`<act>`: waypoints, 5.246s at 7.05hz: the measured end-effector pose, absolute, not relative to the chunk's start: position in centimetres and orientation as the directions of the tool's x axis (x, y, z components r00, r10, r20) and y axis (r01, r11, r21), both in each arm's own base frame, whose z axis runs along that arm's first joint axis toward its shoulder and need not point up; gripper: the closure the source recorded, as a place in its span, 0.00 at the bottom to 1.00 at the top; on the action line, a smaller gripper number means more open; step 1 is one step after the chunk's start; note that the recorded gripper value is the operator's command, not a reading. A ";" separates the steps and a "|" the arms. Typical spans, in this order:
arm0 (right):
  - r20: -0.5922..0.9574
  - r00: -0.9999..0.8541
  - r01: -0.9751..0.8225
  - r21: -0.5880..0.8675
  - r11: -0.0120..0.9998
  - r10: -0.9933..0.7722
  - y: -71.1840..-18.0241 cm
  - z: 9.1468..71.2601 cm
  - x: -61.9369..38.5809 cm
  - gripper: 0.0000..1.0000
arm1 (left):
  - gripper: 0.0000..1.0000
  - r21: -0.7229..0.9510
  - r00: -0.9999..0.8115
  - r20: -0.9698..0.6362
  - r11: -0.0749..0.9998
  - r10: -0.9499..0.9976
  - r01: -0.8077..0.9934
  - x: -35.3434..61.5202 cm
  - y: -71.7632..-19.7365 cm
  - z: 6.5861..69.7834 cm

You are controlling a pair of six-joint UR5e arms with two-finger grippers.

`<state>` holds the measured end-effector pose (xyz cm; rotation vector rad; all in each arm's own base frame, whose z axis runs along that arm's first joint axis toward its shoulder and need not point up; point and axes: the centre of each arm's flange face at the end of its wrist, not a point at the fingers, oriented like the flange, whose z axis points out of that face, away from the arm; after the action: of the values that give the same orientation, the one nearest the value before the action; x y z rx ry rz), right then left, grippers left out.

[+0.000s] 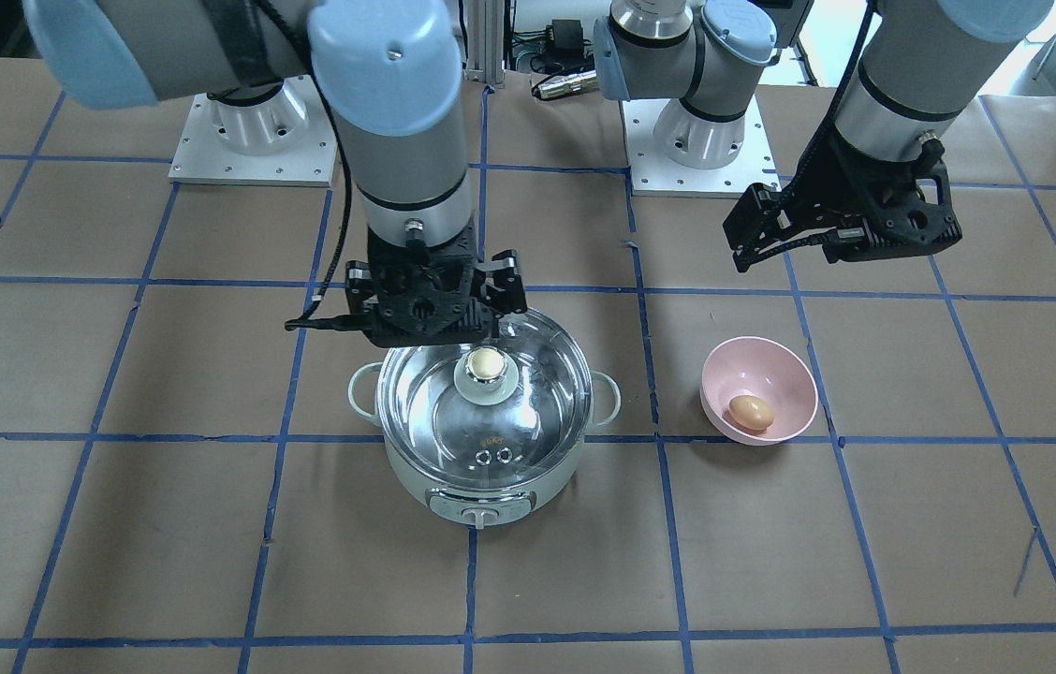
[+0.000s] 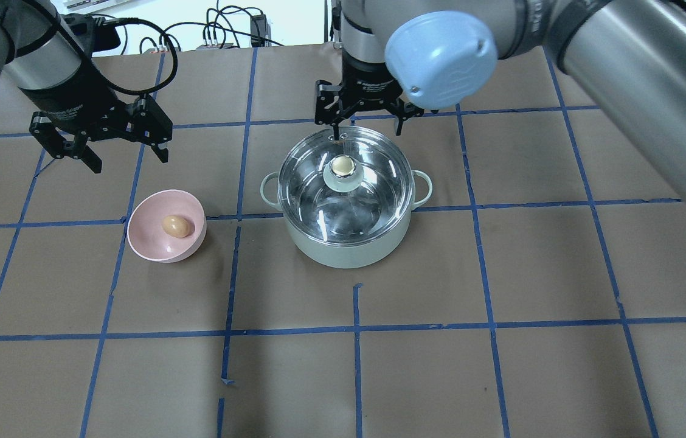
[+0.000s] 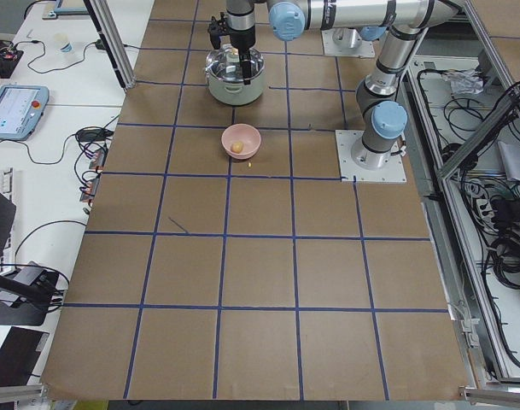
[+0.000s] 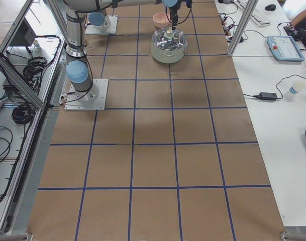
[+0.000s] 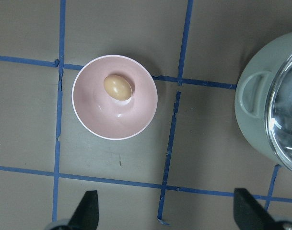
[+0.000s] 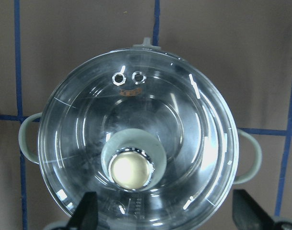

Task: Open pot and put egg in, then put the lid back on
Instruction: 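Lower the right gripper onto the lid knob while the left gripper nears the bowl, then grasp the lid knob with the right gripper while the left gripper descends over the egg, then lift the glass lid off the pot and move it farther from the robot, then lower the left gripper into the pink bowl and close it on the egg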

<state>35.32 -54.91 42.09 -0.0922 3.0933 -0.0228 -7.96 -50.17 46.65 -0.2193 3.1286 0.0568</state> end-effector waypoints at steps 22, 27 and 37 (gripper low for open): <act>-0.046 -0.999 0.029 -0.068 0.997 0.026 -54.6 50.3 27.1 0.94 | 0.04 -0.002 -0.429 0.009 0.429 -0.903 -0.903 -1.9 -50.1 24.6; -0.030 -1.000 -0.008 -0.011 1.000 -0.009 -50.8 51.8 19.4 0.95 | 0.04 -0.001 -0.416 0.008 0.416 -0.909 -0.909 -1.9 -50.3 23.8; -0.059 -0.998 0.010 -0.006 1.000 0.009 -48.7 51.9 16.9 0.98 | 0.05 -0.058 -0.504 0.061 0.501 -0.862 -0.864 -1.8 -50.4 21.2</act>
<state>16.89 -48.74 51.90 0.0147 3.0828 -0.0097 -1.76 -50.43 21.22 -1.5764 2.7423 -0.1284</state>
